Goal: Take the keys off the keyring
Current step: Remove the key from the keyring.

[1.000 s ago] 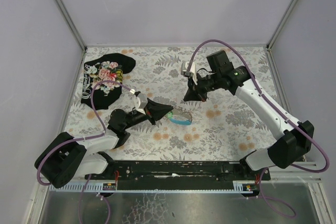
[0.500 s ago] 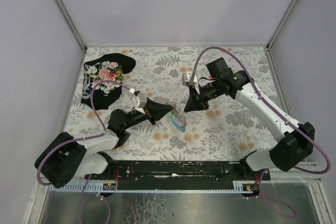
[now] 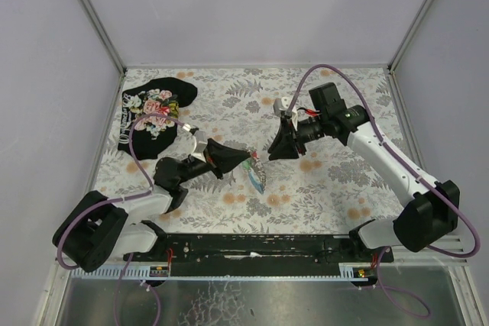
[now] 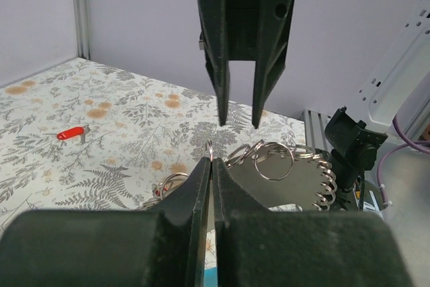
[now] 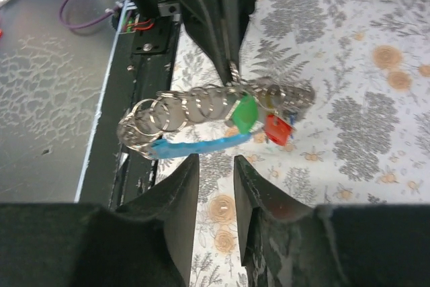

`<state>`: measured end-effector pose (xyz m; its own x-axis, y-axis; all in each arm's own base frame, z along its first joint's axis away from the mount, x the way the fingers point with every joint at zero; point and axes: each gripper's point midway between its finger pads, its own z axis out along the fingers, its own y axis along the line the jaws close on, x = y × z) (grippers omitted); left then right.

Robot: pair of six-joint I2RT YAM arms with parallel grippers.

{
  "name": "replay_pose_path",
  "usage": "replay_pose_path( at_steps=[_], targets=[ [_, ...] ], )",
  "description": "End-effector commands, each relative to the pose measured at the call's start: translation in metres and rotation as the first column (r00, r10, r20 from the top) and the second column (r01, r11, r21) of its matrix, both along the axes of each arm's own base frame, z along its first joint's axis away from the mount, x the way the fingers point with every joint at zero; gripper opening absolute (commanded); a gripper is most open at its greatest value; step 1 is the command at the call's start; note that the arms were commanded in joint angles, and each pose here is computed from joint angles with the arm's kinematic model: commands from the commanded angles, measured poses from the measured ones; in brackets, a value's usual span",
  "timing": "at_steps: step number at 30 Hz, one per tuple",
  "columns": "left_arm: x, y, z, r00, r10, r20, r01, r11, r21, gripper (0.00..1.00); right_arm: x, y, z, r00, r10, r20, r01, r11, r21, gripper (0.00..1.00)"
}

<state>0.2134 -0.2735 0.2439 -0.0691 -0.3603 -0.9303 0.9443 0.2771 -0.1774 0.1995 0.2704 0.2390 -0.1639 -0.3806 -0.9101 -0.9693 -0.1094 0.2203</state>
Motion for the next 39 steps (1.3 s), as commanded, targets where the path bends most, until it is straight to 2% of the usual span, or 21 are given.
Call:
replay_pose_path(
  at_steps=[1, 14, 27, 34, 39],
  targets=[
    [-0.007, 0.001, 0.049, 0.988, -0.075, 0.138, 0.087, 0.992, -0.088, 0.0, 0.02, -0.004, 0.02, 0.994, -0.053, 0.093, 0.046, 0.997, 0.07, 0.36],
    [-0.003, 0.008, 0.098, 0.954, -0.213, 0.21, 0.233, 0.97, -0.076, 0.0, 0.042, -0.005, 0.052, 0.971, -0.133, 0.199, 0.12, 0.99, 0.075, 0.31],
    [-0.004, 0.004, 0.121, 0.927, -0.288, 0.242, 0.308, 0.95, -0.047, 0.0, 0.016, -0.001, 0.082, 0.984, -0.056, 0.171, 0.026, 0.984, 0.175, 0.33],
    [0.0, 0.003, 0.125, 0.928, -0.28, 0.247, 0.302, 0.952, -0.056, 0.0, 0.009, -0.002, 0.085, 0.987, -0.049, 0.156, 0.02, 0.983, 0.181, 0.32],
    [0.009, 0.002, 0.124, 0.937, -0.25, 0.245, 0.275, 0.959, -0.074, 0.0, -0.006, -0.002, 0.085, 0.989, -0.015, 0.145, -0.011, 0.984, 0.175, 0.28]
  ],
)
